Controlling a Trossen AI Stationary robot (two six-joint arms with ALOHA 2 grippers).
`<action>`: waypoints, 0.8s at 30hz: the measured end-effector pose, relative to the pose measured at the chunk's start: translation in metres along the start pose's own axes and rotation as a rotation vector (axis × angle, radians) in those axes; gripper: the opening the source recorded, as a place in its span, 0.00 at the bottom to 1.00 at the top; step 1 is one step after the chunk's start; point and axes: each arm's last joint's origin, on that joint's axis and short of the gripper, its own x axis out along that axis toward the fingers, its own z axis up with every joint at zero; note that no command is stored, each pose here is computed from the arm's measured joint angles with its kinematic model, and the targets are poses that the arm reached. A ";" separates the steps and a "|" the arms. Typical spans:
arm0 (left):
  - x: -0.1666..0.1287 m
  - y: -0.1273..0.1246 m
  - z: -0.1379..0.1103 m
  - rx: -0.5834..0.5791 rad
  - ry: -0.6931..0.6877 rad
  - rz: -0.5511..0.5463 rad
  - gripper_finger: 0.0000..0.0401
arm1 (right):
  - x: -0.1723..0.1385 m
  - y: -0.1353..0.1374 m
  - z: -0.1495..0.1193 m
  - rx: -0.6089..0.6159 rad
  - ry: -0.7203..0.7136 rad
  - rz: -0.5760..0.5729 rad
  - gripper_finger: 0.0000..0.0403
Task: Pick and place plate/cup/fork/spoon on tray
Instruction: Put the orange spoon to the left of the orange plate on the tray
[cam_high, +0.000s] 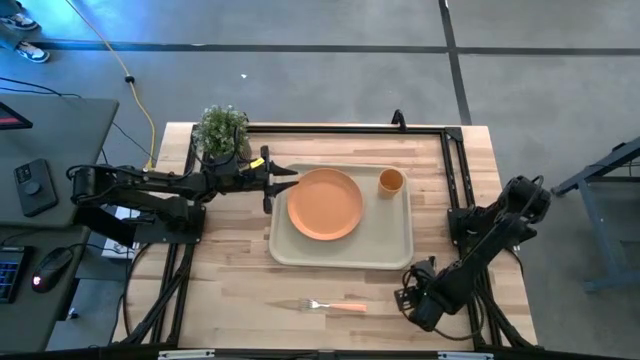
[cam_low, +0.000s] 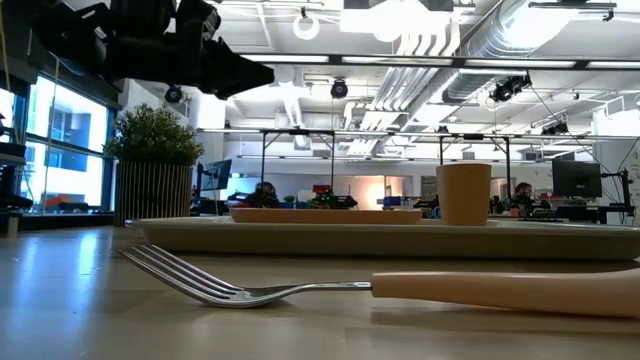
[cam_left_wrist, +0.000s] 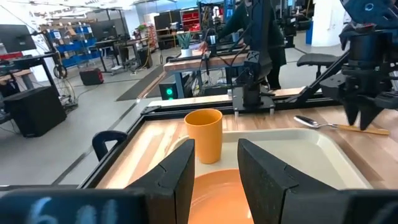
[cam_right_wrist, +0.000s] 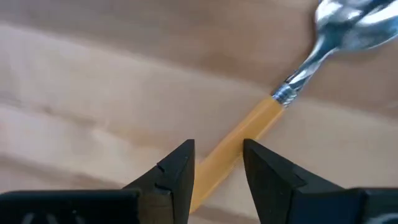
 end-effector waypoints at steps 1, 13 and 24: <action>0.000 0.000 0.000 0.000 0.000 0.000 0.28 | -0.001 -0.001 0.001 -0.014 -0.023 -0.010 0.32; 0.000 0.000 0.001 -0.031 -0.006 -0.001 0.28 | 0.010 -0.024 0.014 -0.071 -0.056 -0.200 0.32; 0.000 -0.001 0.001 -0.052 -0.012 -0.005 0.28 | 0.019 -0.030 0.019 -0.042 -0.056 -0.185 0.32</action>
